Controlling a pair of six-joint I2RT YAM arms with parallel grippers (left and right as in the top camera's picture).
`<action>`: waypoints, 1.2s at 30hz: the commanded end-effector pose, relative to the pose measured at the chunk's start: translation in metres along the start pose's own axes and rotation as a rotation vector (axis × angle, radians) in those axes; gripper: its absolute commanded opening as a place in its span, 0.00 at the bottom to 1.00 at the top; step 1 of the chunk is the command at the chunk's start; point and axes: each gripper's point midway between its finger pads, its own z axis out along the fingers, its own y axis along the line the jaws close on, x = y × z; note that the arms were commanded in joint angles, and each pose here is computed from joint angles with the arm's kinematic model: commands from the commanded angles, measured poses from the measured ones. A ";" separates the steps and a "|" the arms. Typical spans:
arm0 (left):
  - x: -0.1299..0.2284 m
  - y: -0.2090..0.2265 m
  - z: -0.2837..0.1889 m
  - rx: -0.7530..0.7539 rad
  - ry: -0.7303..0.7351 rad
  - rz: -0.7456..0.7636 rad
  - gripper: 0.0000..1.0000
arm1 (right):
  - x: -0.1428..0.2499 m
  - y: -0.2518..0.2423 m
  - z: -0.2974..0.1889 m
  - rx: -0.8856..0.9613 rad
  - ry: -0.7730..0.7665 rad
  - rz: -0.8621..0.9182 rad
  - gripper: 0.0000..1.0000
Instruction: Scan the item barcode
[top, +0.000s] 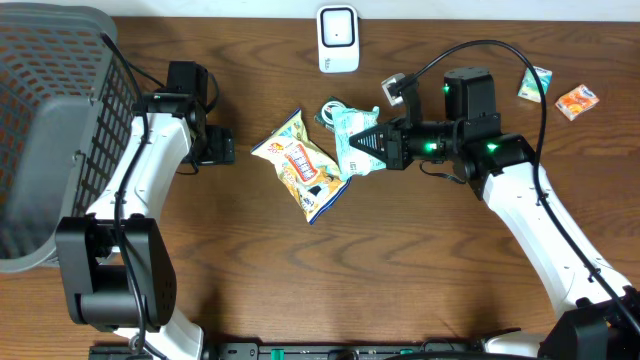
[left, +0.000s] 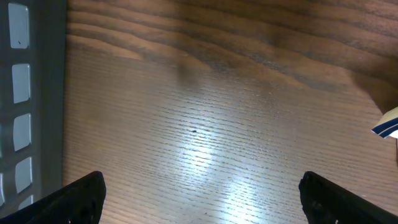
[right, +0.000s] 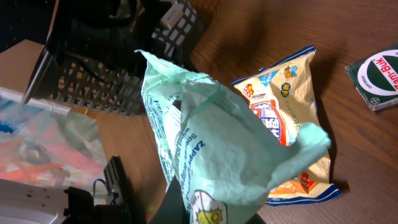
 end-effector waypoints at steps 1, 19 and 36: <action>0.002 0.001 0.001 -0.008 0.006 0.006 0.97 | -0.002 0.009 -0.001 -0.014 -0.006 -0.017 0.01; 0.002 0.001 0.001 -0.008 0.006 0.006 0.98 | -0.001 0.002 -0.001 0.024 -0.006 -0.008 0.01; 0.002 0.001 0.001 -0.007 0.006 0.006 0.97 | -0.001 0.001 -0.001 0.028 -0.006 -0.007 0.01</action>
